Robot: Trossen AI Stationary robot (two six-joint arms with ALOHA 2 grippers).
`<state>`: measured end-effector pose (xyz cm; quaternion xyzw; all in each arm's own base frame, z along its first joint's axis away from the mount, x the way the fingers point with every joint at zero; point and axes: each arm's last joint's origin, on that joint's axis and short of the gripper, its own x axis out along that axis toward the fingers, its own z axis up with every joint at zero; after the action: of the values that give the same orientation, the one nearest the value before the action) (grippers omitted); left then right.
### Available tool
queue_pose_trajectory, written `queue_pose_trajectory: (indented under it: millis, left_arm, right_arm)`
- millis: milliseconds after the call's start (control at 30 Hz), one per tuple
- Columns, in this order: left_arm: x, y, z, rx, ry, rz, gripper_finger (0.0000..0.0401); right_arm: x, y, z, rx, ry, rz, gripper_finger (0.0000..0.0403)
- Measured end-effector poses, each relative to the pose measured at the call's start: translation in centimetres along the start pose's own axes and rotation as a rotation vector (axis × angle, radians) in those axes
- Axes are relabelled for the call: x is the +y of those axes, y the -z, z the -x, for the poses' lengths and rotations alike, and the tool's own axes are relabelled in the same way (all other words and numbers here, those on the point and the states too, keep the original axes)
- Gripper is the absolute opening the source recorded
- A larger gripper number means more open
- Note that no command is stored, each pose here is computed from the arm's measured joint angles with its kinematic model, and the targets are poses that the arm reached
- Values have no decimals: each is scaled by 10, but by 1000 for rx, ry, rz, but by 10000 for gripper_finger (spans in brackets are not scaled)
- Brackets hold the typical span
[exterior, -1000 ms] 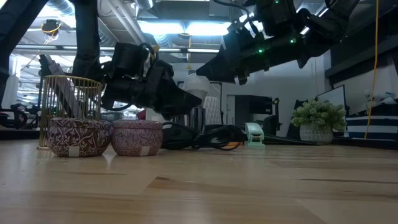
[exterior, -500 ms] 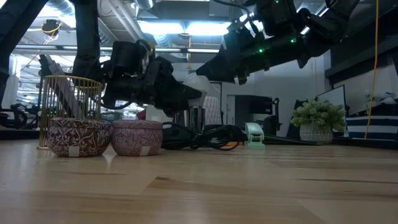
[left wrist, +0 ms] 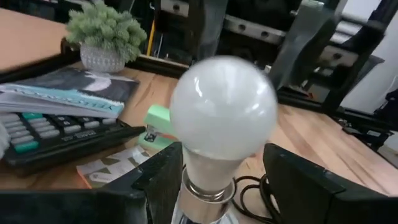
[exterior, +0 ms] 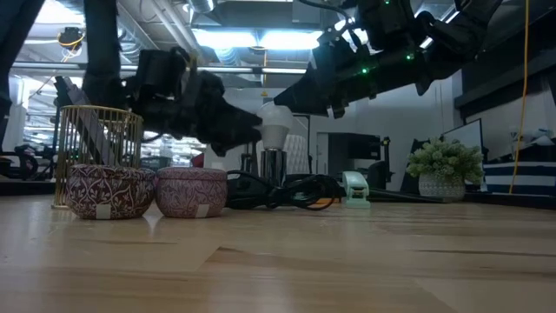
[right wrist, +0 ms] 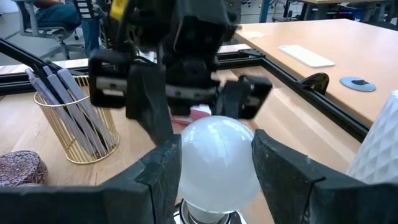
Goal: Screw lightbulb
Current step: Insert the white lightbulb into the silver lamp
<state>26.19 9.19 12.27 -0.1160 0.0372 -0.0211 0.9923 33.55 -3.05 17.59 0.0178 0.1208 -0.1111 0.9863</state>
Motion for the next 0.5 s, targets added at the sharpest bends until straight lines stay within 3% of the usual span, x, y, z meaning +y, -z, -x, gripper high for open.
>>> queue_pose_trajectory:
  millis: [200, 500]
  left_arm:
    - [-10, -11, 17, -42, 11, -2, 214]
    - [-24, -16, 16, -55, 66, 173, 214]
  right_arm:
    - [0, 0, 0, -1, -1, 0, 195]
    - [0, 0, 0, -2, -1, -2, 195]
